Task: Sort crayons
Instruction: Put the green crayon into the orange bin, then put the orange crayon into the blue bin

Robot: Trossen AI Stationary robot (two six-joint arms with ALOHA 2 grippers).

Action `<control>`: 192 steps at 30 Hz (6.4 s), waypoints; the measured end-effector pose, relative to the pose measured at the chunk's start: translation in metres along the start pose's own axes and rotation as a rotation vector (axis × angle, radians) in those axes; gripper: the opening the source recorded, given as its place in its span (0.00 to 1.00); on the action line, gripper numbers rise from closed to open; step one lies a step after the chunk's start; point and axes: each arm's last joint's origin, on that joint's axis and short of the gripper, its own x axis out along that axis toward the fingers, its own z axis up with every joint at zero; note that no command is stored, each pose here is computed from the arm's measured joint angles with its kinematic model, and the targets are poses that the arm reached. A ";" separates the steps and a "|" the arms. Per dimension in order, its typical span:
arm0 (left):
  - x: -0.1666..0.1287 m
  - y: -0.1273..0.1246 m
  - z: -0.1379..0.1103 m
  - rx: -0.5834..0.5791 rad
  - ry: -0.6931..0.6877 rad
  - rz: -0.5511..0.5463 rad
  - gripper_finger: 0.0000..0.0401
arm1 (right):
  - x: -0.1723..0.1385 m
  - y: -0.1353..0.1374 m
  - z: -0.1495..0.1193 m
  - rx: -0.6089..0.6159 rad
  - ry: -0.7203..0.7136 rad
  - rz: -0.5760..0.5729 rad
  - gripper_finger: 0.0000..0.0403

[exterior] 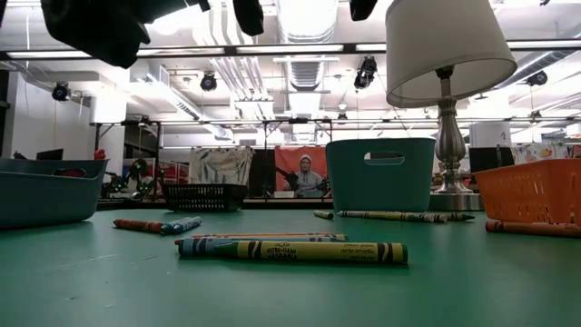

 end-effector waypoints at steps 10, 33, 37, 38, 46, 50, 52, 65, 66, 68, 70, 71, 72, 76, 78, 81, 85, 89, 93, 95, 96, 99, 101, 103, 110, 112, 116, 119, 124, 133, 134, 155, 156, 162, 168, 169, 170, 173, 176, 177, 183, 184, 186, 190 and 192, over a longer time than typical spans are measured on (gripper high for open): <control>-0.002 0.000 0.000 -0.026 0.004 -0.003 0.18 | 0.000 0.000 -0.001 -0.006 0.010 -0.001 0.05; -0.052 0.019 0.034 -0.018 0.023 -0.002 0.31 | -0.105 -0.014 -0.044 0.536 1.416 -0.277 0.04; -0.052 0.019 0.033 -0.016 0.028 0.002 0.31 | -0.111 -0.010 -0.052 0.525 1.544 -0.366 0.05; -0.052 0.019 0.033 -0.014 0.032 0.002 0.31 | -0.110 -0.009 -0.054 0.518 1.552 -0.370 0.06; -0.052 0.019 0.032 -0.001 0.041 0.002 0.31 | -0.105 -0.005 -0.062 0.493 1.588 -0.390 0.18; -0.052 0.019 0.031 0.004 0.053 0.001 0.31 | -0.105 -0.006 -0.062 0.488 1.579 -0.404 0.26; -0.052 0.019 0.031 0.004 0.055 0.002 0.31 | -0.105 -0.006 -0.062 0.488 1.579 -0.404 0.29; -0.037 0.017 0.021 -0.030 0.264 0.129 0.31 | -0.093 -0.004 -0.034 0.517 1.490 -0.334 0.27; -0.034 0.015 0.021 -0.018 0.298 0.128 0.31 | -0.091 -0.004 -0.031 0.515 1.471 -0.336 0.27; -0.027 0.013 0.022 0.007 0.360 0.128 0.31 | -0.090 -0.004 -0.027 0.498 1.430 -0.347 0.25; -0.021 0.011 0.024 0.021 0.396 0.127 0.31 | -0.088 -0.003 -0.027 0.503 1.410 -0.340 0.23; -0.019 0.009 0.025 0.029 0.409 0.124 0.31 | -0.088 -0.003 -0.027 0.506 1.407 -0.337 0.22; -0.016 0.008 0.026 0.037 0.417 0.122 0.31 | -0.088 -0.003 -0.029 0.507 1.409 -0.338 0.20; -0.010 0.003 0.031 0.072 0.438 0.106 0.31 | -0.090 -0.001 -0.044 0.506 1.426 -0.346 0.11; -0.008 0.001 0.034 0.084 0.442 0.098 0.31 | -0.093 -0.001 -0.052 0.499 1.444 -0.354 0.05; -0.007 -0.002 0.037 0.108 0.489 0.089 0.31 | -0.095 -0.001 -0.063 0.501 1.460 -0.363 0.03; -0.008 -0.003 0.037 0.116 0.669 0.100 0.31 | -0.098 -0.001 -0.067 0.495 1.475 -0.373 0.03; -0.011 -0.003 0.040 0.073 0.949 0.186 0.31 | -0.095 -0.001 -0.062 0.497 1.458 -0.356 0.03; -0.023 0.000 0.042 0.093 1.262 0.322 0.31 | -0.092 -0.001 -0.056 0.485 1.435 -0.331 0.03; -0.031 0.001 0.042 0.146 1.391 0.360 0.31 | -0.090 0.000 -0.052 0.477 1.425 -0.313 0.03; -0.034 0.000 0.043 0.177 1.442 0.368 0.31 | -0.090 0.000 -0.051 0.475 1.421 -0.308 0.03; -0.041 -0.001 0.040 0.265 1.559 0.332 0.31 | -0.088 0.000 -0.046 0.464 1.408 -0.282 0.03; -0.046 -0.001 0.035 0.304 1.634 0.255 0.31 | -0.087 0.001 -0.042 0.451 1.398 -0.260 0.03; -0.052 -0.002 0.028 0.321 1.691 0.163 0.31 | -0.086 0.001 -0.040 0.442 1.391 -0.244 0.03; -0.074 0.002 0.003 0.370 1.796 0.025 0.31 | -0.085 0.002 -0.037 0.427 1.382 -0.221 0.03; -0.078 0.003 -0.003 0.358 1.787 0.009 0.31 | -0.085 0.002 -0.037 0.425 1.382 -0.219 0.03; -0.080 0.003 -0.013 0.332 1.731 0.002 0.31 | -0.085 0.002 -0.037 0.424 1.383 -0.219 0.03; -0.085 0.004 -0.017 0.331 1.727 0.001 0.31 | -0.085 0.002 -0.037 0.423 1.383 -0.217 0.03; -0.092 0.006 -0.024 0.320 1.728 -0.006 0.31 | -0.085 0.002 -0.037 0.424 1.383 -0.218 0.03; -0.103 0.008 -0.035 0.269 1.709 -0.024 0.31 | -0.085 0.002 -0.037 0.426 1.380 -0.217 0.03; -0.103 0.008 -0.036 0.264 1.699 -0.025 0.31 | -0.085 0.002 -0.037 0.427 1.380 -0.217 0.03; -0.118 0.014 -0.048 0.230 1.658 -0.006 0.29 | -0.083 0.003 -0.037 0.438 1.359 -0.208 0.03; -0.118 0.014 -0.049 0.229 1.655 -0.006 0.29 | -0.082 0.003 -0.037 0.439 1.358 -0.208 0.03; -0.118 0.013 -0.049 0.225 1.651 -0.009 0.24 | -0.082 0.003 -0.037 0.441 1.355 -0.206 0.03; -0.120 0.014 -0.050 0.224 1.652 -0.010 0.19 | -0.082 0.003 -0.037 0.443 1.351 -0.204 0.03; -0.120 0.014 -0.050 0.224 1.652 -0.010 0.19 | -0.082 0.003 -0.037 0.443 1.351 -0.204 0.03; -0.121 0.014 -0.050 0.225 1.653 -0.010 0.19 | -0.082 0.003 -0.036 0.443 1.350 -0.204 0.03; -0.122 0.015 -0.050 0.228 1.655 -0.011 0.19 | -0.081 0.004 -0.036 0.446 1.345 -0.201 0.03; -0.122 0.015 -0.050 0.236 1.660 -0.015 0.19 | -0.081 0.004 -0.036 0.448 1.340 -0.198 0.03; -0.122 0.015 -0.050 0.237 1.660 -0.015 0.19 | -0.081 0.004 -0.036 0.449 1.339 -0.198 0.03; -0.123 0.015 -0.050 0.243 1.667 -0.012 0.19 | -0.080 0.004 -0.036 0.448 1.339 -0.198 0.03; -0.123 0.015 -0.050 0.243 1.668 -0.012 0.18 | -0.080 0.004 -0.036 0.448 1.339 -0.198 0.03; -0.123 0.015 -0.051 0.243 1.668 -0.012 0.16 | -0.080 0.004 -0.036 0.448 1.339 -0.198 0.03; -0.124 0.016 -0.051 0.245 1.672 -0.012 0.08 | -0.080 0.004 -0.036 0.448 1.339 -0.198 0.03; -0.124 0.016 -0.051 0.246 1.674 -0.012 0.03 | -0.080 0.004 -0.036 0.448 1.339 -0.198 0.03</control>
